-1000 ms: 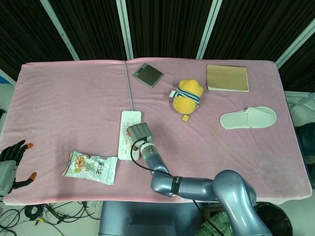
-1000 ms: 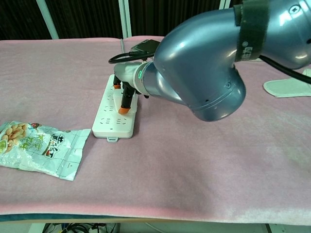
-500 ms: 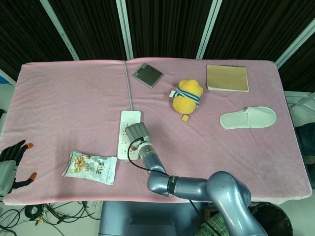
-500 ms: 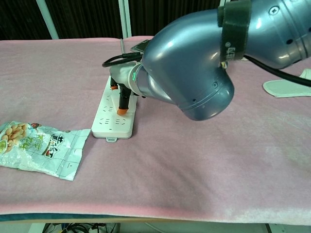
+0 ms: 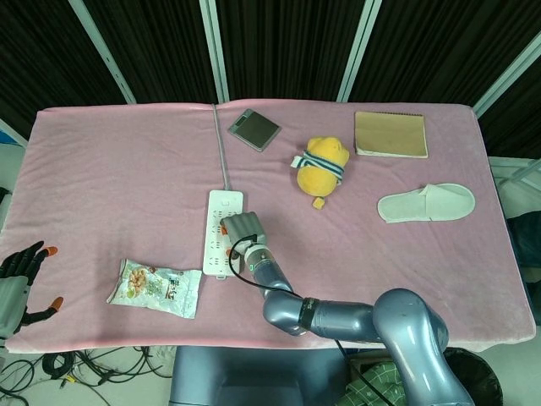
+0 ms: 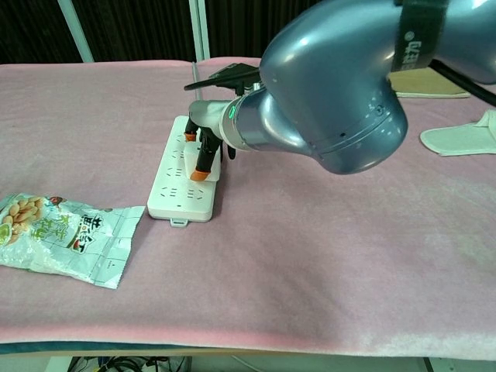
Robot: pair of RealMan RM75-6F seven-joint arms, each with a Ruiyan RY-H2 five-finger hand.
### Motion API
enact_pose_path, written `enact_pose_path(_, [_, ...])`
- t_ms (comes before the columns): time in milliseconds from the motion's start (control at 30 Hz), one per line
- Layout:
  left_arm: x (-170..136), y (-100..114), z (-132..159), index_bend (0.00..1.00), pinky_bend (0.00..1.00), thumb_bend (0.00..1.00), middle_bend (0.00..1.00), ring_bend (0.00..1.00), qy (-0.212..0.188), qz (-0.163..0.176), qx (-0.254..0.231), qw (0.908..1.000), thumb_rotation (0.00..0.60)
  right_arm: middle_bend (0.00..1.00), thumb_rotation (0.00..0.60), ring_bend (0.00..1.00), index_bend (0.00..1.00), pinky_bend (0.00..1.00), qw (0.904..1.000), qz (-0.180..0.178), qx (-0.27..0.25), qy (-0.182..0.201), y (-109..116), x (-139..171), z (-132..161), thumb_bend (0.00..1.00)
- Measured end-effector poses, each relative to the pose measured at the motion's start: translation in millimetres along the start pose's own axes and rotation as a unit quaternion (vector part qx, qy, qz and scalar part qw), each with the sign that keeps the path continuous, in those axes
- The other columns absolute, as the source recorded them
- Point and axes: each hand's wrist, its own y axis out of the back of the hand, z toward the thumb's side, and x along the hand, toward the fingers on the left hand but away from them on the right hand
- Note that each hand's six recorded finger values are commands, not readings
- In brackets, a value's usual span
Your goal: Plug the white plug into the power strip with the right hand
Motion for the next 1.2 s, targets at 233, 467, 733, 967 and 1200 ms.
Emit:
enact_pose_path(233, [0.1, -0.5, 0.0, 0.11, 0.0, 0.28, 0.01, 0.0, 0.001, 0.0, 0.003, 1.0, 0.6, 0.25, 0.6, 0.36, 0.4, 0.36, 0.9994, -0.013, -0.028, 0.012, 9.9, 6.7, -3.0, 0.37])
enact_pose_path(467, [0.4, -0.4, -0.3, 0.11, 0.0, 0.28, 0.01, 0.0, 0.002, -0.001, 0.003, 1.0, 0.6, 0.19, 0.6, 0.32, 0.36, 0.32, 0.9988, -0.025, -0.038, 0.021, 24.5, 16.4, -4.0, 0.32])
enact_pose_path(733, [0.1, -0.1, -0.1, 0.11, 0.0, 0.28, 0.01, 0.0, 0.001, 0.001, 0.005, 1.0, 0.6, 0.16, 0.6, 0.29, 0.3, 0.29, 0.993, -0.093, -0.069, 0.026, 72.4, 46.8, -33.0, 0.19])
enact_pose_path(967, [0.3, -0.3, 0.4, 0.11, 0.0, 0.28, 0.01, 0.0, 0.003, 0.003, 0.01, 0.9999, 0.6, 0.15, 0.6, 0.27, 0.29, 0.25, 0.9832, -0.152, -0.102, 0.005, 107.0, 91.9, -101.6, 0.15])
enact_pose_path(1200, [-0.4, -0.9, 3.1, 0.11, 0.0, 0.28, 0.01, 0.0, 0.005, 0.01, 0.02, 0.9997, 0.6, 0.15, 0.6, 0.26, 0.27, 0.23, 0.9754, -0.206, -0.07, -0.034, 108.2, 145.9, -180.1, 0.14])
